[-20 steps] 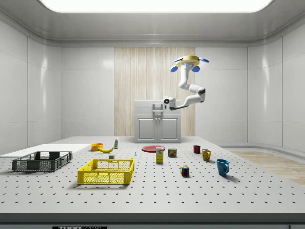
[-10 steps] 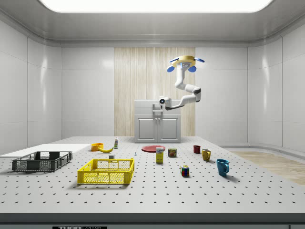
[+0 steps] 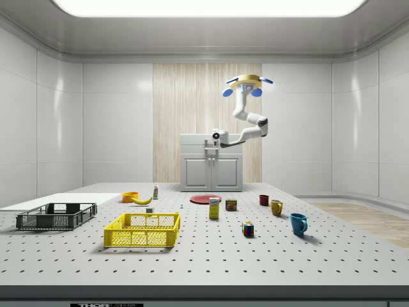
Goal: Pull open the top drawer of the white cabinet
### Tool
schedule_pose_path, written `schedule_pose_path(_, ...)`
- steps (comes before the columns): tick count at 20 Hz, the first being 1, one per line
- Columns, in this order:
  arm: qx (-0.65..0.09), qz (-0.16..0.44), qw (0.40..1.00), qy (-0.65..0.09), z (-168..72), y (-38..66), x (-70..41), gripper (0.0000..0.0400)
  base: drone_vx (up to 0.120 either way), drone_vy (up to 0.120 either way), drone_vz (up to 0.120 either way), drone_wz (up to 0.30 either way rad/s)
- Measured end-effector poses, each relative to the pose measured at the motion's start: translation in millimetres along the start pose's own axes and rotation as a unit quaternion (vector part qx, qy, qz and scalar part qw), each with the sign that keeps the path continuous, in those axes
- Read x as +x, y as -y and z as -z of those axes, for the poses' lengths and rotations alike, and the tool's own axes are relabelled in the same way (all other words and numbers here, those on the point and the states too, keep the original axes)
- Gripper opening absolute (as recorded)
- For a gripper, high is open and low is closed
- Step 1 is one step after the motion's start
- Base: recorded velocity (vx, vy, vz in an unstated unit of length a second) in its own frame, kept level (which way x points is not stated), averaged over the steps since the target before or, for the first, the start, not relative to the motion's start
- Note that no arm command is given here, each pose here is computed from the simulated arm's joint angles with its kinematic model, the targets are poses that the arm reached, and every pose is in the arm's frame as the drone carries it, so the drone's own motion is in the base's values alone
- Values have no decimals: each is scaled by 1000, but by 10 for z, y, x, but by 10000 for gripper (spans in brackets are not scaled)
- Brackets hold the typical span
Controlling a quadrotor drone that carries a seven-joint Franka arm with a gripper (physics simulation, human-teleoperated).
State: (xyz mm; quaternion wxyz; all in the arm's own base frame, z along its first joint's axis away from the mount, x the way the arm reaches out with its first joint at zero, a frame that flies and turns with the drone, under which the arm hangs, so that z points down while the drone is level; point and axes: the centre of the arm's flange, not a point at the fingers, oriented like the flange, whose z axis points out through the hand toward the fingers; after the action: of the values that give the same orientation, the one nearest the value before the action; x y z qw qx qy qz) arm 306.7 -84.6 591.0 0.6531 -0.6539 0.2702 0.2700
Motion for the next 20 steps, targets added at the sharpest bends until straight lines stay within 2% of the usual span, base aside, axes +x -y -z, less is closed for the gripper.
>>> schedule_pose_path(20,0,0,1000,0,-674,0,-2,305,0,0,0,0)
